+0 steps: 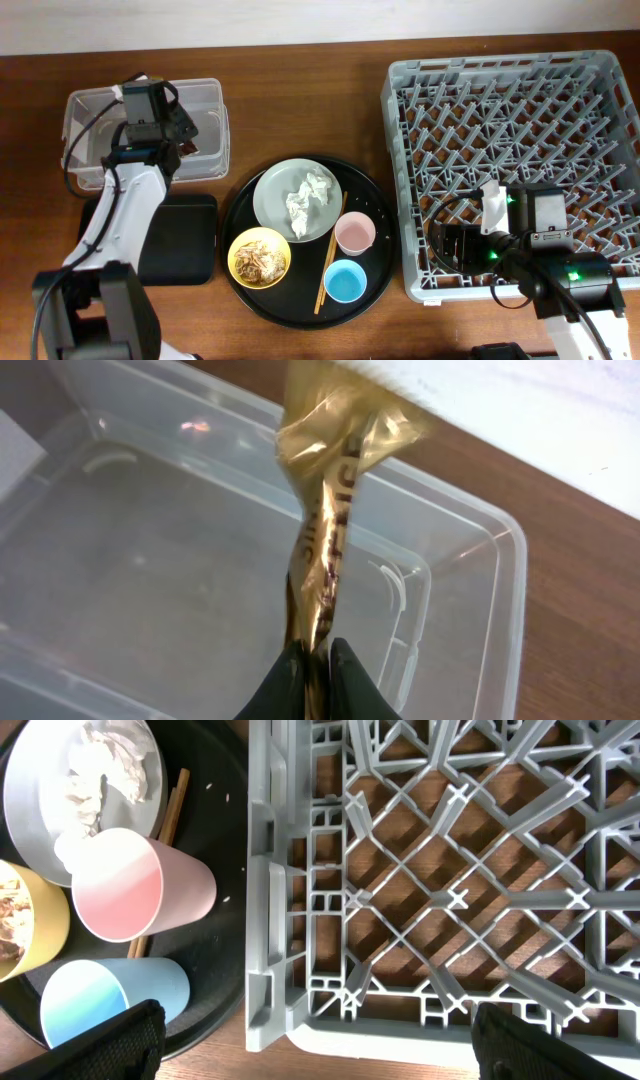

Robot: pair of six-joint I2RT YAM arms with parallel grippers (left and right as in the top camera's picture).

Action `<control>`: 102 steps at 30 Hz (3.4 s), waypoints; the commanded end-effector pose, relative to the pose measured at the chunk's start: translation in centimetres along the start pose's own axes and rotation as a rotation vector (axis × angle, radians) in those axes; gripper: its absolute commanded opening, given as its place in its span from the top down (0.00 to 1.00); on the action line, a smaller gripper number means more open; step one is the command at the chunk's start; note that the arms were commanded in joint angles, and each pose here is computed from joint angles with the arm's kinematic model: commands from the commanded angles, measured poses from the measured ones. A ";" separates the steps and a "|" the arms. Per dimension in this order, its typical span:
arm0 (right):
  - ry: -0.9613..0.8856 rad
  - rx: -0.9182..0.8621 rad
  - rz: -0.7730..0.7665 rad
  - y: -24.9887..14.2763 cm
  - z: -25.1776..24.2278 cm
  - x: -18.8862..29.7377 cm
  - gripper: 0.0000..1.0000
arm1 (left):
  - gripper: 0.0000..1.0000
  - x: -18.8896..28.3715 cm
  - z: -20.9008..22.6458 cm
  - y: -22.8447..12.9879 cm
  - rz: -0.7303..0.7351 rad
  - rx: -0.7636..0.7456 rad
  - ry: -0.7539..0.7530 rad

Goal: Sort waste into correct bins and load items into the dishwasher rack
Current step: 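Carry the gold wrapper to the clear bin and release it, then grasp the white tissue on the plate with the left gripper, then drop the tissue into the clear bin with the left gripper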

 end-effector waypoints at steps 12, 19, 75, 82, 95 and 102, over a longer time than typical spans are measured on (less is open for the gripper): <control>-0.001 0.003 -0.018 0.3 0.2 0.5 0.01 | 0.90 -2.5 1.4 -3.9 0.167 -0.060 0.112; -0.003 0.002 -0.012 0.2 0.2 0.5 0.01 | 1.00 -2.6 2.1 -6.6 0.305 -0.110 0.149; -0.006 0.000 -0.004 0.1 0.1 0.5 0.01 | 1.00 3.6 -15.7 -19.2 0.644 -0.756 -0.444; -0.006 0.000 -0.003 0.0 0.1 0.5 0.01 | 1.00 9.1 -12.7 -8.4 0.360 -0.651 -0.365; -0.007 0.000 -0.002 0.0 0.1 0.5 0.01 | 0.42 4.7 -0.5 0.1 0.149 -0.320 -0.139; -0.007 0.000 -0.002 0.0 0.1 0.5 0.01 | 0.32 6.6 -8.3 -1.9 0.168 -0.400 -0.477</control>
Point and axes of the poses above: each gripper's point midway between its finger pads, its own x axis back along the fingers, its own z axis along the line the jaws close on, y = z × x, the point moved 6 cm from there along x, back along the fingers, and after that the axes turned 12 degrees about -x, right-handed, at the moved point
